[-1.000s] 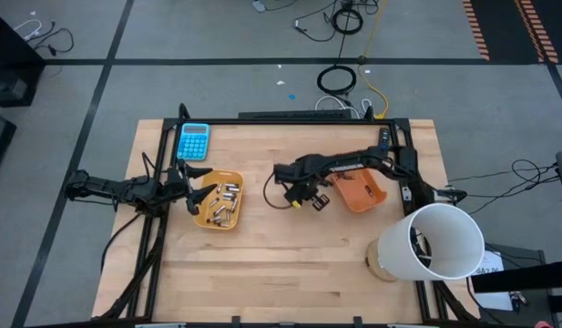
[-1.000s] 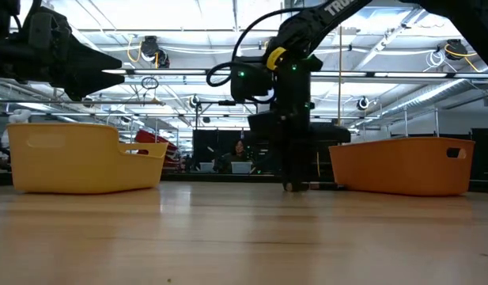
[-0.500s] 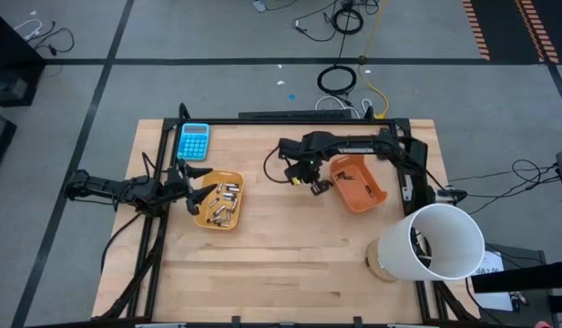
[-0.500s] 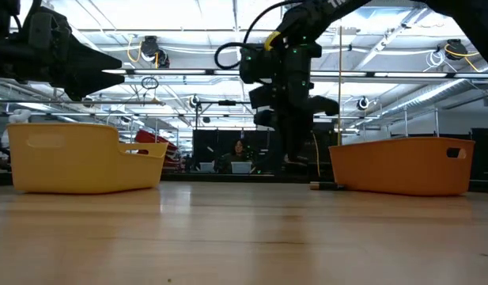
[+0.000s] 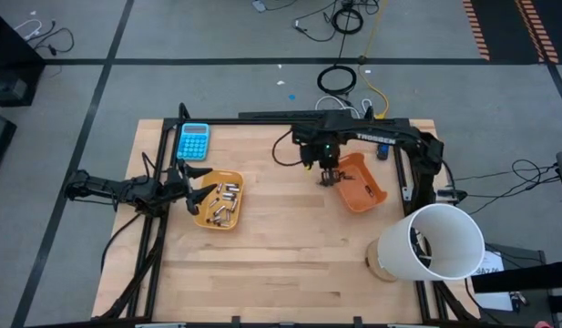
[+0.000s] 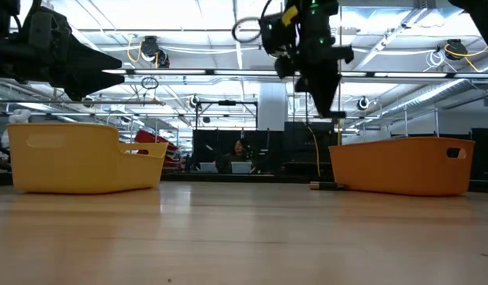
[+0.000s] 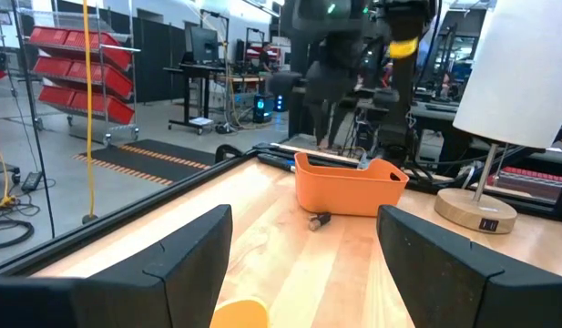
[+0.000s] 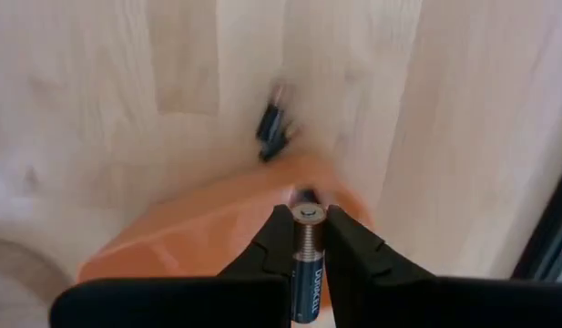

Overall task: Sort batteries
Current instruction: Put the black battery into the orange bin

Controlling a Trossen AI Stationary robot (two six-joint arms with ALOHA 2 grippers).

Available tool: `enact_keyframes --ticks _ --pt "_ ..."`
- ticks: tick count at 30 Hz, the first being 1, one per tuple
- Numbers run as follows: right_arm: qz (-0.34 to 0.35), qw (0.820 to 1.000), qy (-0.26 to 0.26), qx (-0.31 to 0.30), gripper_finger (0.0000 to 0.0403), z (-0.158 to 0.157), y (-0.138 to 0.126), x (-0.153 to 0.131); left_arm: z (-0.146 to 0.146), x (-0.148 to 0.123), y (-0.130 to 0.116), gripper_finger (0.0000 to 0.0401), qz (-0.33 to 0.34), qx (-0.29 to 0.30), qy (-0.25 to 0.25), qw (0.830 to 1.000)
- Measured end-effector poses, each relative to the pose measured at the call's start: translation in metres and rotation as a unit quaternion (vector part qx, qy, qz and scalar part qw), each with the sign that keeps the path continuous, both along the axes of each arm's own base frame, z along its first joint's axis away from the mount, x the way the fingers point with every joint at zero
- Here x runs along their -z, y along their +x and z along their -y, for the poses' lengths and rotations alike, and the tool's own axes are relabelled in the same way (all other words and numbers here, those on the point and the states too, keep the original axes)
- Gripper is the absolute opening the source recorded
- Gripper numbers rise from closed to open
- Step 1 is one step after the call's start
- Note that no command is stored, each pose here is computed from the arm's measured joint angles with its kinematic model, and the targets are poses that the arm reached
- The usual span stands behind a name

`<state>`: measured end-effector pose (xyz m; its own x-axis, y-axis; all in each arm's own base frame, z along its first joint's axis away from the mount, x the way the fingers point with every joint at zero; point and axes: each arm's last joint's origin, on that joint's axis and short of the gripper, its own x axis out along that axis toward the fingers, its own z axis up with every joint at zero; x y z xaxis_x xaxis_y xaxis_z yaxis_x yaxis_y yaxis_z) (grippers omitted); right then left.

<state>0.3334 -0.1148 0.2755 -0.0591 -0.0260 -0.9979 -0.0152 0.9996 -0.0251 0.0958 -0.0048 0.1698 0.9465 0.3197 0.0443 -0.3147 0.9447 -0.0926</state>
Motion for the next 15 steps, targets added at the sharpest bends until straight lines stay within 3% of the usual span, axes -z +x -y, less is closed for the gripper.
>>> enact_keyframes --ticks 4,15 --pt "-0.028 0.999 0.019 0.036 0.0034 0.005 -0.006 0.01 0.0 0.0 0.0 0.0281 0.0 0.0 0.0 1.0" --pt "-0.053 0.997 0.027 0.051 0.0033 0.006 -0.012 0.015 0.0 0.0 0.0 0.0281 0.0 0.0 0.0 1.0"
